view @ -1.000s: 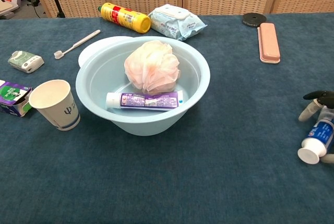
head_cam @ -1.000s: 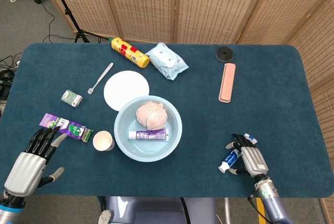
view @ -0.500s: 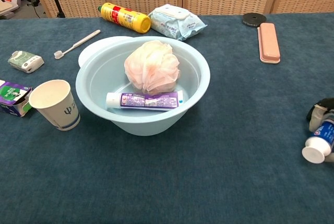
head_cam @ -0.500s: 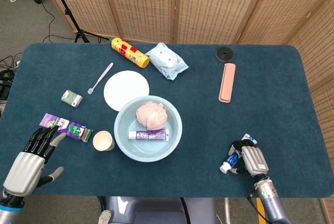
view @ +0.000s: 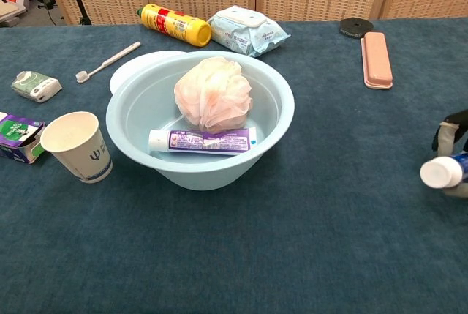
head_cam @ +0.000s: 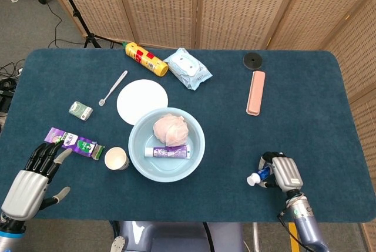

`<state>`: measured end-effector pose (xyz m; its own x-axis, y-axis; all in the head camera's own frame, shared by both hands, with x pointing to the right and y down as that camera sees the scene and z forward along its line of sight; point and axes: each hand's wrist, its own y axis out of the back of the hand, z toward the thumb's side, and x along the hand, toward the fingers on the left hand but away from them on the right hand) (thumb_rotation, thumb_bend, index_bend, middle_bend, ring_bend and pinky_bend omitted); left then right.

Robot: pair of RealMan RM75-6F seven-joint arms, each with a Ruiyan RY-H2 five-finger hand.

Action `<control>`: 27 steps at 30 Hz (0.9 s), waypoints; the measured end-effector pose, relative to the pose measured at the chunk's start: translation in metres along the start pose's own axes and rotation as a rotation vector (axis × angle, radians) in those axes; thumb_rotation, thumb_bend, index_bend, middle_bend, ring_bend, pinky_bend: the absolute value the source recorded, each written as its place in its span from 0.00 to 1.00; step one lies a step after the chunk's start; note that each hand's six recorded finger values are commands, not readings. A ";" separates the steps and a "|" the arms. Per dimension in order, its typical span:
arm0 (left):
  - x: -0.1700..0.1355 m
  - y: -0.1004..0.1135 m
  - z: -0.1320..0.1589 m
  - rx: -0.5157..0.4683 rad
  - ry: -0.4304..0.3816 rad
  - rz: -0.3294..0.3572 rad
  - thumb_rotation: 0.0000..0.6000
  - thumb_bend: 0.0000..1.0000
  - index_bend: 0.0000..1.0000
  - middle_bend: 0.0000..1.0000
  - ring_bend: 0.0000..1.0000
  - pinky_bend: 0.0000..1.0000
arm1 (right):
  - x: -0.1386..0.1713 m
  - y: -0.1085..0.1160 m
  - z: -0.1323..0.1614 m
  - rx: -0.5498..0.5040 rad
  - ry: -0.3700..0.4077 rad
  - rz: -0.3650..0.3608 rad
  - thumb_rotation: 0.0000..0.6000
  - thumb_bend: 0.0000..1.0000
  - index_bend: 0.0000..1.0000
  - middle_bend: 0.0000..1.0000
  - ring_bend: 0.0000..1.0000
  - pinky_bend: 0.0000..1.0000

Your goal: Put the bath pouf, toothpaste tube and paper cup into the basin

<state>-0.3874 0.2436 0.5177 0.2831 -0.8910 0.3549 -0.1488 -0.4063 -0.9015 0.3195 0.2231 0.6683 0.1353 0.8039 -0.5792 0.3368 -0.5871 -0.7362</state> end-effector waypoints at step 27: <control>-0.001 0.008 -0.005 -0.028 0.006 0.018 1.00 0.18 0.00 0.00 0.00 0.00 | -0.029 0.074 0.121 0.170 0.221 -0.107 1.00 0.13 0.68 0.43 0.37 0.43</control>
<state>-0.3940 0.2404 0.5110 0.2746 -0.8993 0.3404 -0.1805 -0.3959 -0.9004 0.2280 0.1449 0.5888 0.3129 0.8525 -0.4188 0.2016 -0.4905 -0.8478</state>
